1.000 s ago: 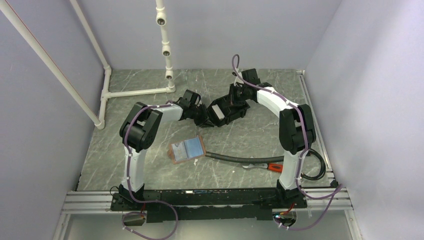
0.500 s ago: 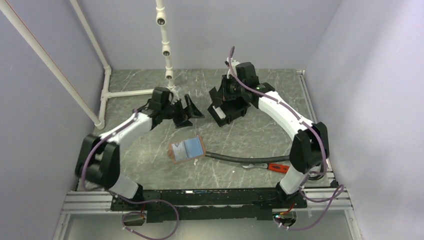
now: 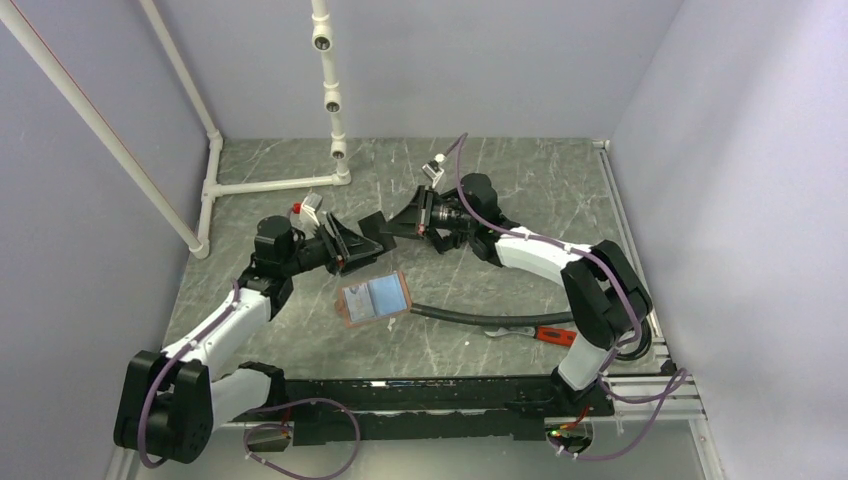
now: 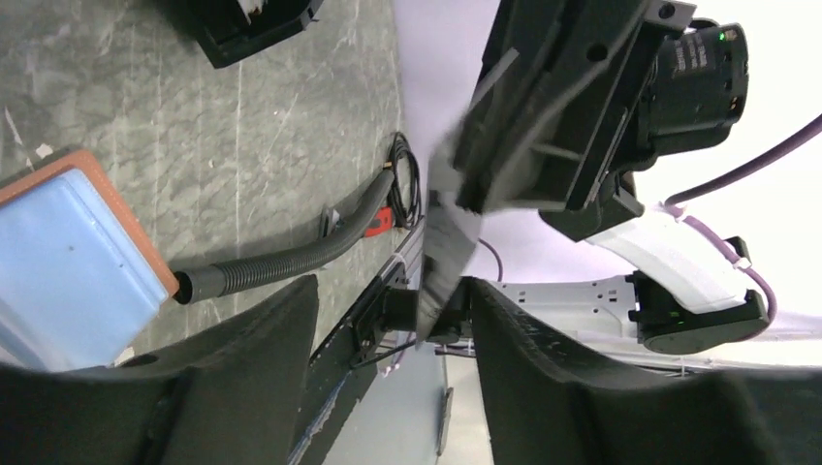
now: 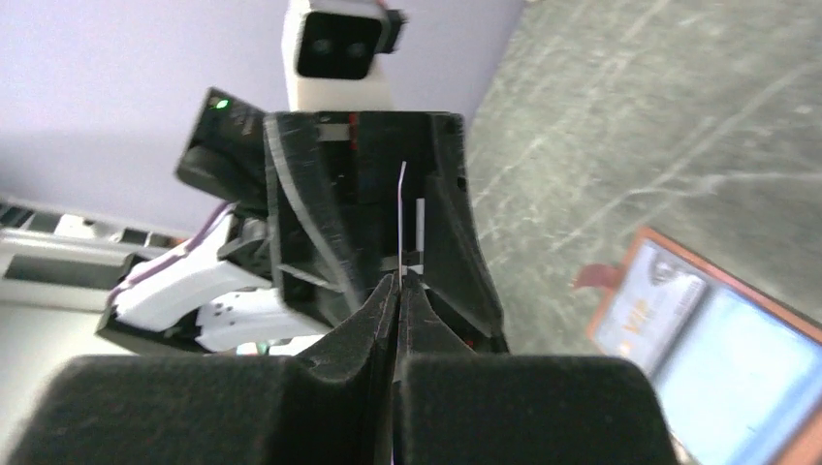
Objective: Put the credit cards into the card holder
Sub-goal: Pick up the credit card from the storage box, then insert the credit card into the card holder.
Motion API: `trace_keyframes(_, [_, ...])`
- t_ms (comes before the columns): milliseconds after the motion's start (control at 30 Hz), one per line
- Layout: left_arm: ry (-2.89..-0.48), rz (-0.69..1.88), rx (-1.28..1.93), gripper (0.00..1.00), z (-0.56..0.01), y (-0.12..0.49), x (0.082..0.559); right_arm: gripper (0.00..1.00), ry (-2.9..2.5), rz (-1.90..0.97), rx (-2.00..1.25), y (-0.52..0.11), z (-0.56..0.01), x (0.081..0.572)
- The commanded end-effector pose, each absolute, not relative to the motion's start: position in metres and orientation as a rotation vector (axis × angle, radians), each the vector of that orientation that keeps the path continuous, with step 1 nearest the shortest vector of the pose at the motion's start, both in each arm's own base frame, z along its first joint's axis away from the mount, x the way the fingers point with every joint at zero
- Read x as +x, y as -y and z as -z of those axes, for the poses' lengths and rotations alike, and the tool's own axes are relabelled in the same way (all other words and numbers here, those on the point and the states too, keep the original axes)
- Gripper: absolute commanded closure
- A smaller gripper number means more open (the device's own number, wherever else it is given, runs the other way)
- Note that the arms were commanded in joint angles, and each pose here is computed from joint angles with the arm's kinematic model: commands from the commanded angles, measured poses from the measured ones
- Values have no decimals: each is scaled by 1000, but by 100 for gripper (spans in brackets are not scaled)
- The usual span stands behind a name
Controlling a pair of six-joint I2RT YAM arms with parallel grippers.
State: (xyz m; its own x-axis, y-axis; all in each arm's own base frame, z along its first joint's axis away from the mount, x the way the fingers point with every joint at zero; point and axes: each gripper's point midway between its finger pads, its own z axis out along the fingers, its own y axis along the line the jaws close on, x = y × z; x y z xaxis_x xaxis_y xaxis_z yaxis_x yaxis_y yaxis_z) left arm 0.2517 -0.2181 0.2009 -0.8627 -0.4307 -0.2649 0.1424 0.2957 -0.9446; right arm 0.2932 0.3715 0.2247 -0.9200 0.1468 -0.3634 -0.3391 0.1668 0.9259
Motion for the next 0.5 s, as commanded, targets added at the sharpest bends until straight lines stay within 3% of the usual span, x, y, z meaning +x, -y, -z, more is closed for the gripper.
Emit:
trace_keyframes(0, [-1939,1675,-222,43,-236,216,253,100,-1848,-1953,-287,-380,-279,276])
trace_keyframes(100, [-1912,1652,-265,60,-236,208,254,100,-1873,-1948,-294,-383,-270,270])
trace_keyframes(233, [-1982,1558,-293,97,-224,196,253,100,-1960,-1912,-300,-382,-244,266])
trace_keyframes(367, [-2348,1214,-390,100,-167,171,238,55,-2272,-1517,-378,-372,-172,277])
trace_keyframes(400, [-2439,1156,-381,100,-153,166,230,50,-2324,-1445,-449,-371,-158,274])
trace_keyframes(467, [-2552,1096,-373,100,-134,161,216,50,-2436,-1402,-569,-370,-131,259])
